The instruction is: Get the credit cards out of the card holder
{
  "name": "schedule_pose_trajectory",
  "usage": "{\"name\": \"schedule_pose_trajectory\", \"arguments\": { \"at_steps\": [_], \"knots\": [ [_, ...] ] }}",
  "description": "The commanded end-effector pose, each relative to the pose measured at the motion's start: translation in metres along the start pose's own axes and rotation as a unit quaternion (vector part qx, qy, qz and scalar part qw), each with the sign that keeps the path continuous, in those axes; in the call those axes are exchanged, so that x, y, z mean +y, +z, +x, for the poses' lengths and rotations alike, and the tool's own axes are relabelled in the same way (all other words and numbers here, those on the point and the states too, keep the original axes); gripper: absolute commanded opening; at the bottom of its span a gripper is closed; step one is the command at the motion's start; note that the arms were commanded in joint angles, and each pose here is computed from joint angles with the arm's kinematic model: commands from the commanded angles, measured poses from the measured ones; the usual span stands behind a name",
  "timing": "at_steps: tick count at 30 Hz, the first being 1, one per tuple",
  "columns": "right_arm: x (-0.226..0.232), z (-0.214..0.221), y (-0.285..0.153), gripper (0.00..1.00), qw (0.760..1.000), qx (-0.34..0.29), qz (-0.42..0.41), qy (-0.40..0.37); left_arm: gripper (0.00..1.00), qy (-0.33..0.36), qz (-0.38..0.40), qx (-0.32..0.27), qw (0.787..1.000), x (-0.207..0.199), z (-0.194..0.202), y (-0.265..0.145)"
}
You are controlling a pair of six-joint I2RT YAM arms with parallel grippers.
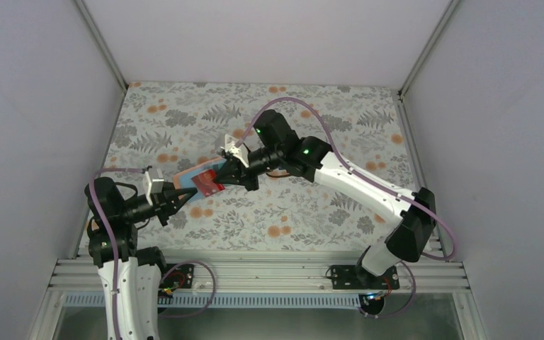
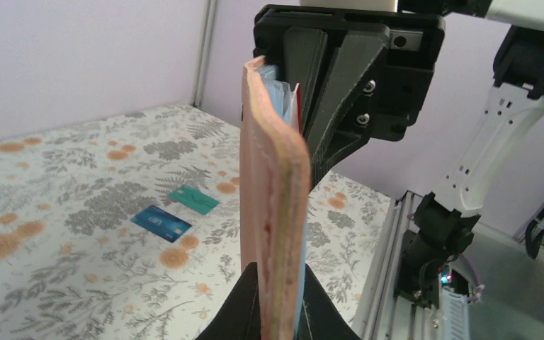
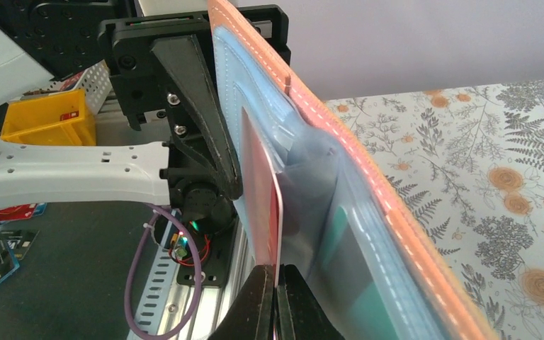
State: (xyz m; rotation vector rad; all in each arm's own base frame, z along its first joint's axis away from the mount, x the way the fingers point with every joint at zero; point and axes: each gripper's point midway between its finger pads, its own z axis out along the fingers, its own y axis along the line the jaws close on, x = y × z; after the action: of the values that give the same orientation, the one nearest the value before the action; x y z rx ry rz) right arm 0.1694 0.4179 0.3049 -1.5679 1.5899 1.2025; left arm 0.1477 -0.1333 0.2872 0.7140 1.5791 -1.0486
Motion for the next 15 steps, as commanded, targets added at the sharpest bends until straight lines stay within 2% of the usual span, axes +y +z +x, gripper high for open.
{"name": "schedule_pose_trajectory", "arguments": {
  "at_steps": [1,6,10,15],
  "knots": [
    [-0.015,-0.008,-0.016,0.04,0.998,-0.005,0.058,-0.023,0.02,0.024,0.025,-0.004,0.999,-0.012,-0.007,-0.001],
    [-0.023,-0.007,-0.026,0.04,0.996,0.0,0.083,-0.014,0.02,0.017,0.015,-0.003,1.0,-0.008,-0.006,0.0],
    [-0.043,-0.004,-0.046,0.04,0.991,-0.008,0.135,0.002,0.02,-0.009,-0.064,-0.012,0.998,0.022,-0.006,-0.001],
    [-0.114,0.017,-0.099,0.04,0.962,-0.029,0.24,0.127,0.02,-0.055,-0.174,-0.041,0.982,0.062,-0.008,-0.011]
  ]
}}
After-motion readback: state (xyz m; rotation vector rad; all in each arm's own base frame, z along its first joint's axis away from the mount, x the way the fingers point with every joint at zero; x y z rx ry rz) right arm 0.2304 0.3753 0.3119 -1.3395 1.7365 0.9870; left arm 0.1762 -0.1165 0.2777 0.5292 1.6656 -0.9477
